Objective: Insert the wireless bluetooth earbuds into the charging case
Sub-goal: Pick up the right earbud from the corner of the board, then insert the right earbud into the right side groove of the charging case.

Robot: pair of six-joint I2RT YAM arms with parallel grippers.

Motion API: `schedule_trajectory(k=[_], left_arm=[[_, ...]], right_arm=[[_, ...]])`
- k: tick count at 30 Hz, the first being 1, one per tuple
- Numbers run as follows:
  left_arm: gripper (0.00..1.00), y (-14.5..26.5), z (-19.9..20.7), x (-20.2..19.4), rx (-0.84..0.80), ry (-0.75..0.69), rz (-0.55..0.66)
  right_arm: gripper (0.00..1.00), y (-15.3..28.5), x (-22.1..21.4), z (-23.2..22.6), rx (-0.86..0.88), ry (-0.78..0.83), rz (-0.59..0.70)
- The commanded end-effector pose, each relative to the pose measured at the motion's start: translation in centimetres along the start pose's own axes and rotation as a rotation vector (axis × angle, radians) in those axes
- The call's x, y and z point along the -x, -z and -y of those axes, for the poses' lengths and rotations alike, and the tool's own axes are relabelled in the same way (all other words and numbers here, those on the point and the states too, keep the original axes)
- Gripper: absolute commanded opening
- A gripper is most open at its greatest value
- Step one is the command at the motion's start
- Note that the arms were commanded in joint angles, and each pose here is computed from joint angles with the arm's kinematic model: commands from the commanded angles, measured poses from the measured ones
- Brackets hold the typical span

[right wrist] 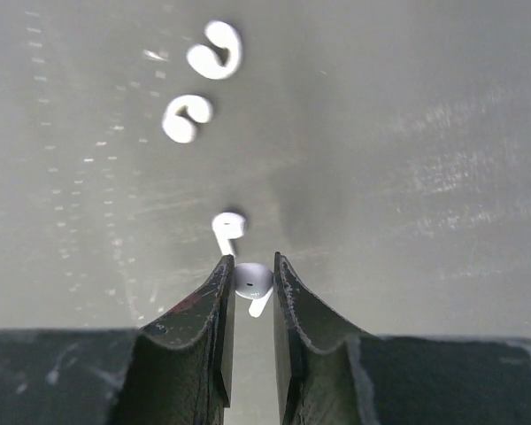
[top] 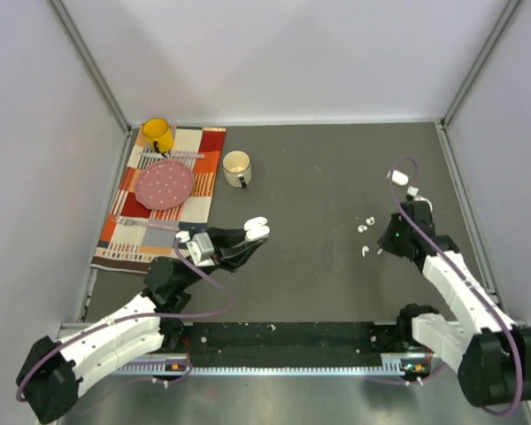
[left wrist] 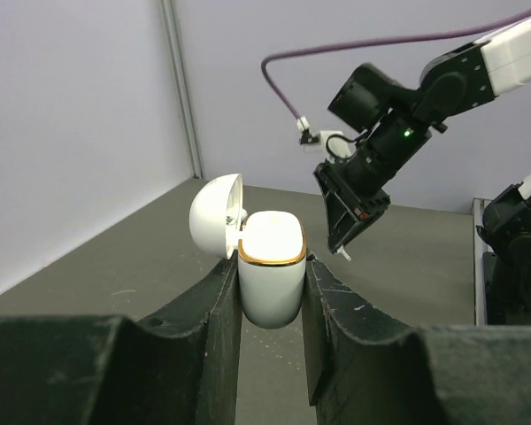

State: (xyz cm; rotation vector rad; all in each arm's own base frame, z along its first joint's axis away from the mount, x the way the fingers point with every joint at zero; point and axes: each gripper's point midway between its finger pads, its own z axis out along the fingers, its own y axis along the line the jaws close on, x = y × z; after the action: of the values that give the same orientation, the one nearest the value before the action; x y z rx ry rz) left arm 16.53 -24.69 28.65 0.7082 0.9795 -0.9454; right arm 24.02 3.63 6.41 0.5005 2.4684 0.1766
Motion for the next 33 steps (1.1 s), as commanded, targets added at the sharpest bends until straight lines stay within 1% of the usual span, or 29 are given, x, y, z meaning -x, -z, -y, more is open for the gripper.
schedule_trajectory(k=[1, 2, 3, 7, 11, 12, 14, 16, 18, 19, 20, 21, 22, 23, 24, 26, 30, 31, 33], left_arm=[[0.0, -0.5, 0.0, 1.4, -0.005, -0.016, 0.047], [0.0, -0.5, 0.0, 1.4, -0.004, -0.015, 0.046], [0.0, -0.5, 0.0, 1.4, -0.005, -0.015, 0.044], [0.0, -0.8, -0.1, 1.0, -0.007, -0.006, 0.033], [0.0, -1.2, 0.0, 1.2, -0.017, 0.002, 0.037], [0.0, -1.3, 0.0, 1.2, -0.019, 0.002, 0.037], [0.0, -1.5, -0.1, 1.2, -0.019, 0.011, 0.036], [0.0, -1.7, 0.0, 1.2, -0.024, 0.016, 0.038], [0.0, -1.8, -0.1, 1.3, -0.023, 0.016, 0.041], [0.0, -1.8, 0.0, 1.3, -0.024, 0.019, 0.042], [0.0, -1.8, -0.1, 1.3, -0.023, 0.018, 0.042], [0.0, -1.9, -0.1, 1.2, -0.023, 0.021, 0.041], [0.0, -1.9, -0.1, 1.3, -0.026, 0.019, 0.042], [0.0, -2.0, -0.1, 1.4, -0.027, 0.018, 0.044], [0.0, -2.0, -0.1, 1.3, -0.029, 0.017, 0.042], [0.0, -2.1, -0.1, 1.4, -0.03, 0.015, 0.042], [0.0, -2.3, 0.2, 1.2, -0.049, 0.011, 0.036], [0.0, -2.3, 0.3, 1.3, -0.056, 0.008, 0.038], [0.0, -2.4, 0.4, 1.3, -0.068, 0.007, 0.038]], right_arm=[[0.0, 3.6, 4.7, -3.3, 0.124, 0.04, 0.227], [0.0, 4.4, 5.2, -4.0, 0.151, 0.057, 0.261], [0.0, 5.8, 6.1, -4.6, 0.181, 0.065, 0.323], [0.0, 10.1, 8.9, -7.5, 0.296, 0.105, 0.474], [0.0, 14.2, 10.7, -10.5, 0.385, 0.167, 0.585], [0.0, 15.1, 10.6, -11.7, 0.412, 0.204, 0.603], [0.0, 17.3, 11.8, -13.1, 0.435, 0.218, 0.666], [0.0, 19.3, 11.7, -15.2, 0.496, 0.272, 0.692], [0.0, 20.9, 12.4, -16.3, 0.506, 0.29, 0.753], [0.0, 22.4, 11.9, -17.7, 0.563, 0.314, 0.767], [0.0, 22.8, 12.0, -18.1, 0.558, 0.318, 0.789], [0.0, 24.0, 12.3, -19.0, 0.589, 0.333, 0.832], [0.0, 25.1, 11.5, -20.2, 0.637, 0.359, 0.841], [0.0, 25.4, 11.4, -20.7, 0.631, 0.368, 0.858], [0.0, 26.4, 11.8, -21.4, 0.645, 0.379, 0.906], [0.0, 27.5, 10.7, -22.7, 0.675, 0.398, 0.928], [0.0, 28.3, 9.0, -25.0, 0.702, 0.45, 0.976], [0.0, 28.6, 8.7, -25.5, 0.727, 0.435, 0.987], [0.0, 29.0, 7.8, -26.4, 0.761, 0.446, 0.982]])
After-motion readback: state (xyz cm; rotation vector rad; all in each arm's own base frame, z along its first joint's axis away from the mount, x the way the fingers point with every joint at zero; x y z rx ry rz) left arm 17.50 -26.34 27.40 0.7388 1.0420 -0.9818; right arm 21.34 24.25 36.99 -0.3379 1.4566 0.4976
